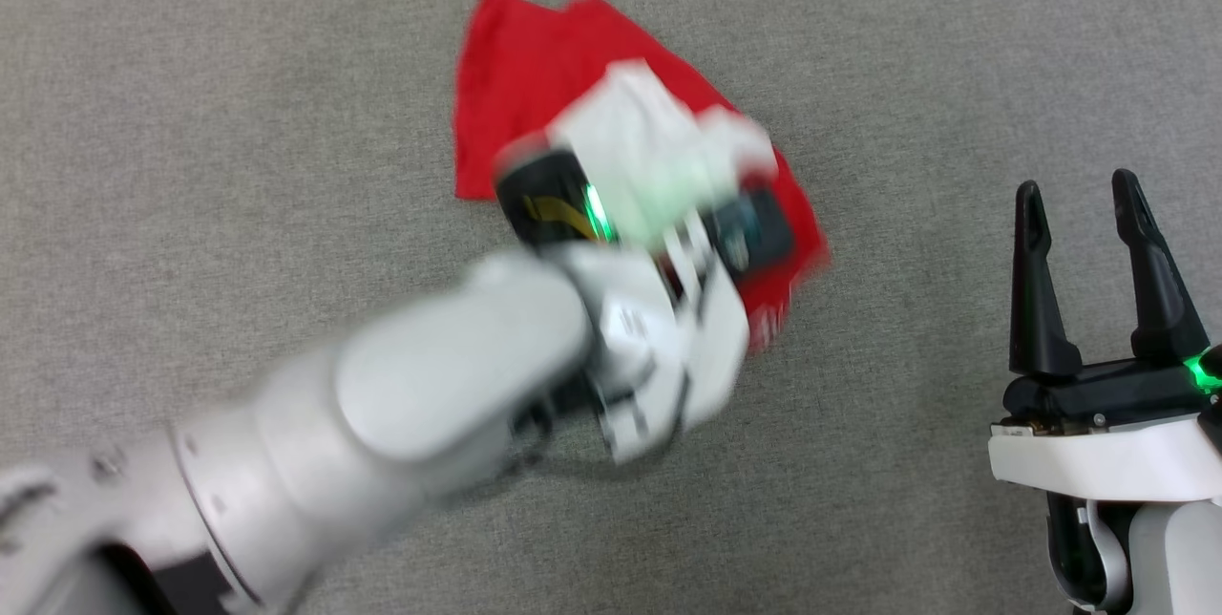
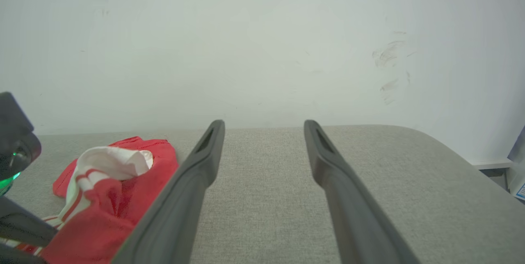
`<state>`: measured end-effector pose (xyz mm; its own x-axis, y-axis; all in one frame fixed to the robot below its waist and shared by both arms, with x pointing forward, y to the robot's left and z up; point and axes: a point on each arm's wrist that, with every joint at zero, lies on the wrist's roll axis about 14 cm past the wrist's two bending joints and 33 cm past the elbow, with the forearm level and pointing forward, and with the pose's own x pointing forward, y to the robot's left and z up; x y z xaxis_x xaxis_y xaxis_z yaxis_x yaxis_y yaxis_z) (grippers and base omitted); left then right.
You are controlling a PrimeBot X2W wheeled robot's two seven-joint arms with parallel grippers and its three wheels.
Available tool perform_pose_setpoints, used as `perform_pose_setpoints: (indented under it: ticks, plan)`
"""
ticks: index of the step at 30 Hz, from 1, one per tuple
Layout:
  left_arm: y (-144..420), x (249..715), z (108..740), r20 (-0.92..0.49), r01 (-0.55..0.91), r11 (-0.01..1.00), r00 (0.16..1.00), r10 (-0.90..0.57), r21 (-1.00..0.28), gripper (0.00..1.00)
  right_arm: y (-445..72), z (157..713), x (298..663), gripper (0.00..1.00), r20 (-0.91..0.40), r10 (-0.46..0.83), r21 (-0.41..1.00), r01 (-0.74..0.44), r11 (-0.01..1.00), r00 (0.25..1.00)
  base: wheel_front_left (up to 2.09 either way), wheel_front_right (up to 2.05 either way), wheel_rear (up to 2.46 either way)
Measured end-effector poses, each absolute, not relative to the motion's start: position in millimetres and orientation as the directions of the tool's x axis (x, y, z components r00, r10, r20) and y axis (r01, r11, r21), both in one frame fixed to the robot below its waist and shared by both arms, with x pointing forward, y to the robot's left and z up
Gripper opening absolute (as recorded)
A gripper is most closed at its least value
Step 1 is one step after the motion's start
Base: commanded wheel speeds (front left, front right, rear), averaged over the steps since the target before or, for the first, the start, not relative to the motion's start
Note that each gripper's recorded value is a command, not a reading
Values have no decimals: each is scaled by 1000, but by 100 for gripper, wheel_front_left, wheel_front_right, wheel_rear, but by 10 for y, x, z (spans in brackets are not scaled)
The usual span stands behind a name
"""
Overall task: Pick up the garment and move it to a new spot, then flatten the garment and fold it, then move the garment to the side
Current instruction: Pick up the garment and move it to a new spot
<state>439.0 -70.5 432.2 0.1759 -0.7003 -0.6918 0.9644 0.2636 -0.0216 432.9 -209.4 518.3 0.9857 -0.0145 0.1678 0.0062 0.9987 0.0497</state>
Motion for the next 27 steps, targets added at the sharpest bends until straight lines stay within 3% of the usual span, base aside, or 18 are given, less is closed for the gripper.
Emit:
perform_pose_setpoints:
  ticks: [3, 5, 10, 11, 12, 18, 27]
  plan:
    - [-743, 3941, 4074, -727, 973, 209, 73, -682, -98, 0, -2089, 5156, 4342, 100, 162, -14, 55, 5, 998, 987, 0, 0, 0]
    - [-736, 3808, 4024, -732, 971, 202, 48, -680, -124, 0, -2060, 5150, 4357, 100, 162, -6, 59, -3, 998, 987, 0, 0, 0]
    - [-752, 3742, 4083, -703, 973, 205, 71, -708, -109, 0, -1977, 5165, 4393, 100, 170, 16, 64, -27, 998, 985, 0, 0, 0]
    - [-758, 3767, 4116, -685, 972, 214, 89, -723, -99, 41, -1959, 5177, 4394, 100, 173, 21, 64, -33, 997, 985, 0, 0, 0]
    - [-778, 3791, 4165, -659, 970, 224, 109, -744, -93, 100, -1947, 5192, 4393, 100, 177, 24, 66, -36, 997, 984, 0, 0, 0]
    - [-837, 3960, 4541, -486, 955, 294, 242, -840, -32, 100, -1868, 5282, 4295, 100, 193, 44, 69, -58, 996, 980, 0, 0, 0]
    - [-488, 4320, 5261, -183, 835, 544, 549, -816, 80, 100, -1787, 5469, 4077, 100, 231, 66, 62, -82, 995, 971, 0, 0, 0]
